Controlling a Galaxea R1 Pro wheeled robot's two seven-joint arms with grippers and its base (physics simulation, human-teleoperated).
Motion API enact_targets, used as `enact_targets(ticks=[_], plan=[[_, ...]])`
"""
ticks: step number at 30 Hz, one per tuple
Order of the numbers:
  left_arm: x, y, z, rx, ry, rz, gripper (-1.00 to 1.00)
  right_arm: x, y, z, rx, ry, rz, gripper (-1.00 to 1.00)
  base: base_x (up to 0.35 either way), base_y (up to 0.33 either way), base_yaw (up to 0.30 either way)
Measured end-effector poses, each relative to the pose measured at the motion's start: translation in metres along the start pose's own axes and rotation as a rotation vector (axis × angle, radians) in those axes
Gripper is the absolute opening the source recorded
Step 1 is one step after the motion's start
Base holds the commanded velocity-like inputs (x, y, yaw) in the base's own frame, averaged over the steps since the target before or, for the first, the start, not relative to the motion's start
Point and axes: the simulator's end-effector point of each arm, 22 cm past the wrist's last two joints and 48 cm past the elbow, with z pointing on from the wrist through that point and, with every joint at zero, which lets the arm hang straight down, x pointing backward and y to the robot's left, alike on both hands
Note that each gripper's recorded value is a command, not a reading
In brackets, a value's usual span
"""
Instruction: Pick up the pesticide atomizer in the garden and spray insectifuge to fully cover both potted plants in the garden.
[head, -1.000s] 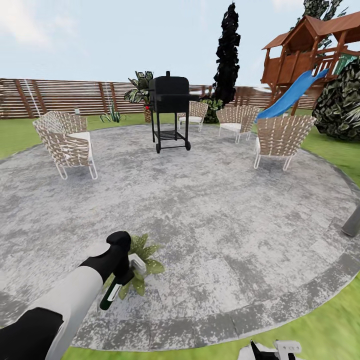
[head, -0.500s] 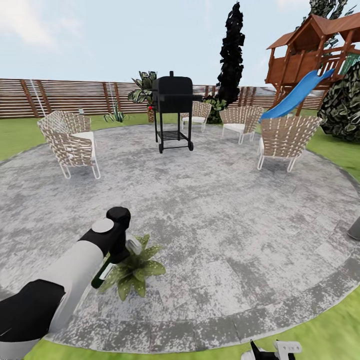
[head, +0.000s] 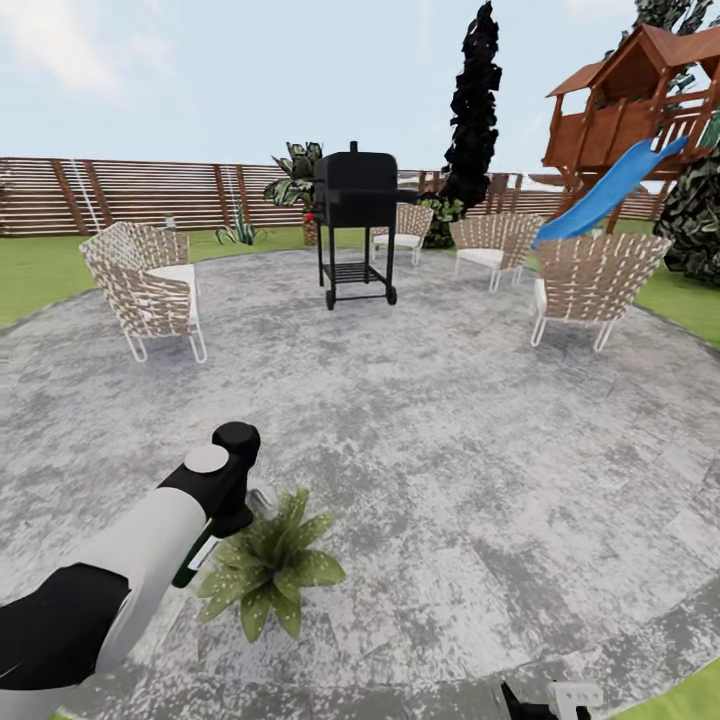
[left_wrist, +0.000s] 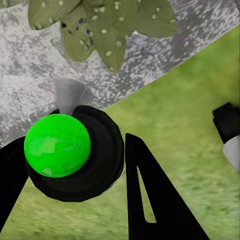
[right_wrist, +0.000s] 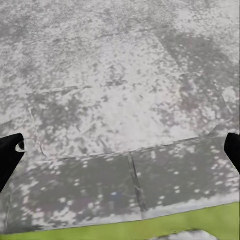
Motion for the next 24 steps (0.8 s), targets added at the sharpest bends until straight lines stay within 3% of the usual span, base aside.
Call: enact_targets(ticks=[3,11,19,24], plan=[[-0.001,-0.003,0.002,0.005,0.002,0.004,-1.00,0.000,0.000,0.000,0.000,0.000,0.000,1.00,0.186,0.076,0.199],[0.013,-0.018,0.024,0.038,0.078,0.029,-1.00,0.000,-0.001,0.000,0.003,0.000,0.001,1.00,0.009,0.004,0.011],[0.012,-0.015,0.020,0.026,0.074,0.027,-1.00,0.000,-0.001,0.000,0.002,0.000,0.001,1.00,-0.008,-0.005,0.000],[0.010,-0.014,0.019,0.024,0.069,0.026,-1.00,0.000,-0.001,0.000,0.002,0.001,0.000,1.00,-0.209,-0.149,0.000]])
